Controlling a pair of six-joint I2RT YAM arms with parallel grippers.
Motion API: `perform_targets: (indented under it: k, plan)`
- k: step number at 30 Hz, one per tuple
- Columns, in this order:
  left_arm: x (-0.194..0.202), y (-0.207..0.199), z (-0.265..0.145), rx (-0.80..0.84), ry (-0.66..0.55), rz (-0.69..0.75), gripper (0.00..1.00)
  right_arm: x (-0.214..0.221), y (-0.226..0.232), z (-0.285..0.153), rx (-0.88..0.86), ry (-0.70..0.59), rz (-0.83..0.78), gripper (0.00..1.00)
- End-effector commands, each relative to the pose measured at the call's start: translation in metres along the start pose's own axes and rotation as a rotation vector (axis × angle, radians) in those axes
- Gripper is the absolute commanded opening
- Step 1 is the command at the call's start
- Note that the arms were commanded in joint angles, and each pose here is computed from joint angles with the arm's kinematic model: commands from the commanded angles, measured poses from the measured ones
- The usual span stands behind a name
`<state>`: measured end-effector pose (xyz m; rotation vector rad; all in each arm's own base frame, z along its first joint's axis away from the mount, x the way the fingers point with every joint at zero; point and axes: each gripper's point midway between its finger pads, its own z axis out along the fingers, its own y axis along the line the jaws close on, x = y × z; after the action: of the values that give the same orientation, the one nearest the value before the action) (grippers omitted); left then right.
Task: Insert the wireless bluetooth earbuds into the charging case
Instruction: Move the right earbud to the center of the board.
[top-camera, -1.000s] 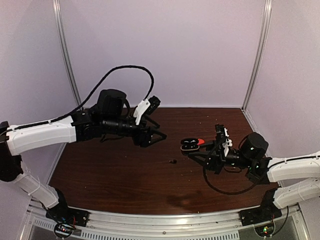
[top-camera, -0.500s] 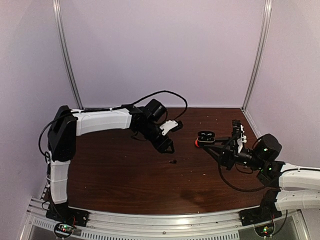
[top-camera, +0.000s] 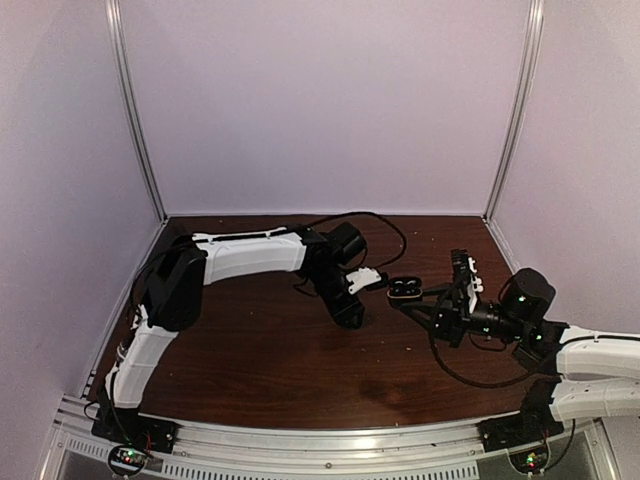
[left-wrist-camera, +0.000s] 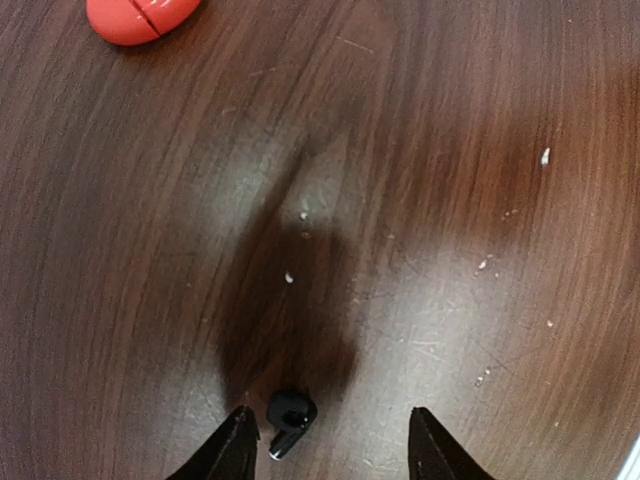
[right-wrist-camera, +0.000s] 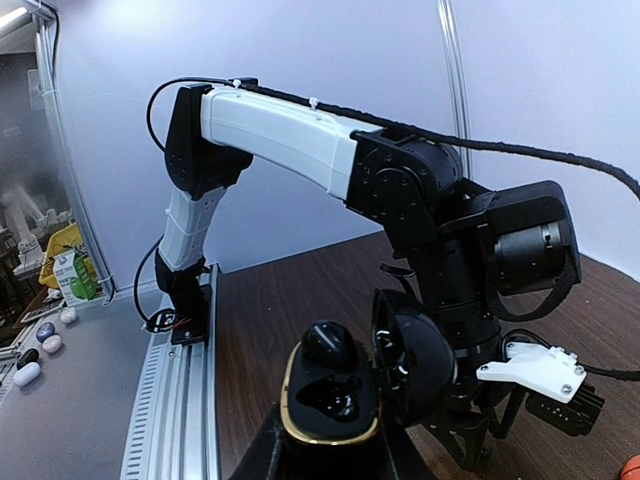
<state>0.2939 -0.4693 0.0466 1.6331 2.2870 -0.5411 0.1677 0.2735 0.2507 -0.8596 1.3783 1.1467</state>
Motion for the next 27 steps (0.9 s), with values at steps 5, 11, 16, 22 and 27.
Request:
perform_targets:
  k: [5,11,16,22,27]
  plan:
    - [0.005,0.015,0.017,-0.068,0.065,0.05,0.48,-0.012,0.002,0.003,-0.018,-0.027,-0.017,0.0]
    - [0.011,0.019,0.024,-0.082,0.084,0.056,0.39,-0.01,0.002,0.003,-0.017,-0.026,-0.006,0.0]
    - [0.024,0.016,0.023,-0.077,0.122,0.039,0.26,-0.009,0.001,0.004,-0.017,-0.022,-0.003,0.0]
    - [0.056,0.001,0.012,-0.039,0.172,-0.027,0.18,-0.008,0.001,0.004,-0.02,-0.02,-0.001,0.0]
    - [0.098,-0.013,-0.001,-0.004,0.208,-0.16,0.15,-0.006,0.002,0.004,-0.027,-0.019,0.004,0.0]
